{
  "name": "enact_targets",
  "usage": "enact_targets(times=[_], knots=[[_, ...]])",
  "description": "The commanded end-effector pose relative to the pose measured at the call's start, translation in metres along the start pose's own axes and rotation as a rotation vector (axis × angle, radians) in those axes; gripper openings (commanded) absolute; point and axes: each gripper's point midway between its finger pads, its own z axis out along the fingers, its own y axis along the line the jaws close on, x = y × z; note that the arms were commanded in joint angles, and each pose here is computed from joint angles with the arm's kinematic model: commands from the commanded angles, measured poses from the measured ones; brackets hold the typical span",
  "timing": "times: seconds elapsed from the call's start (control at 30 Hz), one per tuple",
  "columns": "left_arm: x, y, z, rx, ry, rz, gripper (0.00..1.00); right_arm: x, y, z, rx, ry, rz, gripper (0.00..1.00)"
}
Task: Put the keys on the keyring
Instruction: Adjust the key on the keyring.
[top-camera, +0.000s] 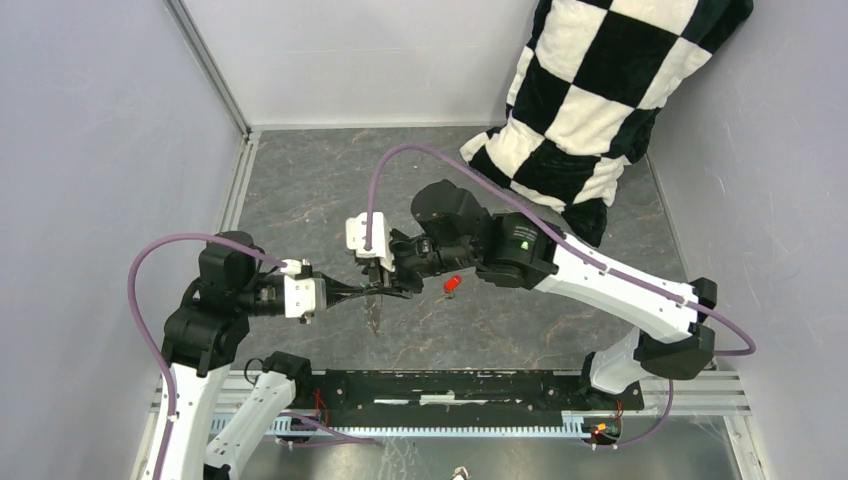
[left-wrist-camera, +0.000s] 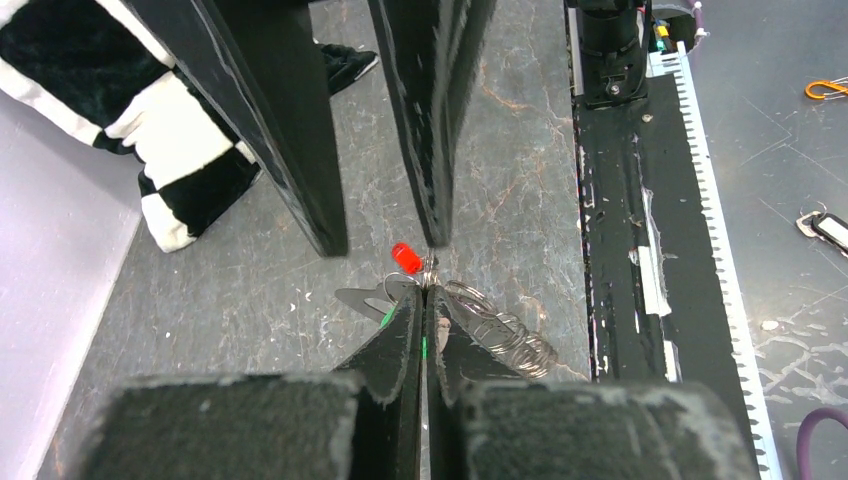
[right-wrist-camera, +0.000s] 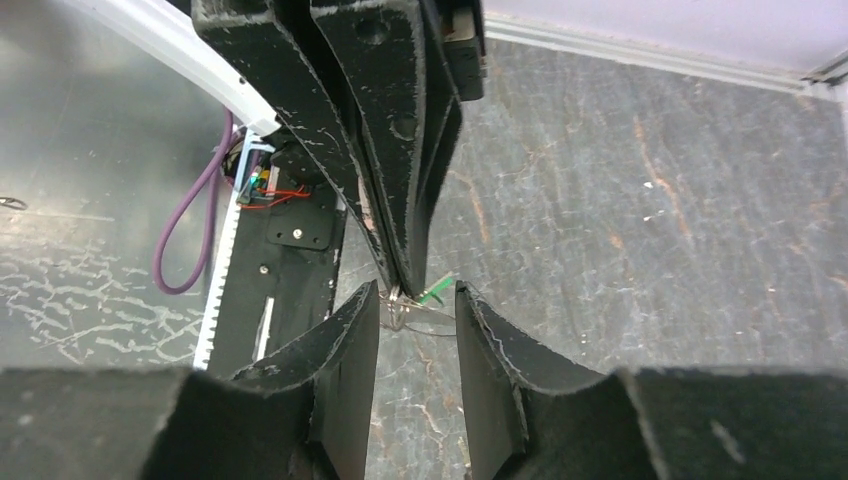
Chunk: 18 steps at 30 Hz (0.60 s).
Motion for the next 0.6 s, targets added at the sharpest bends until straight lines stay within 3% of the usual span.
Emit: enact_targets(times=[0.0, 0.17, 0.57], knots=[[-0.0043, 0.0069, -0.0004, -0.01, -0.001, 0.042, 0.02, -0.0046, 0.0091, 0.0082, -0.054, 0.001, 0.002, 0.39], [-0.0032, 0.0071, -0.0005, -0.014, 0.003, 0.041, 0.02, -0.0028, 0.0072, 0.0138, -0.054, 0.017, 0.007, 0.33], [-0.0025, 0.0055, -0.0013, -0.018, 0.003, 0.051, 0.02, -0.0028, 0.005, 0.0113, -0.035, 0.011, -0.005, 0.01]])
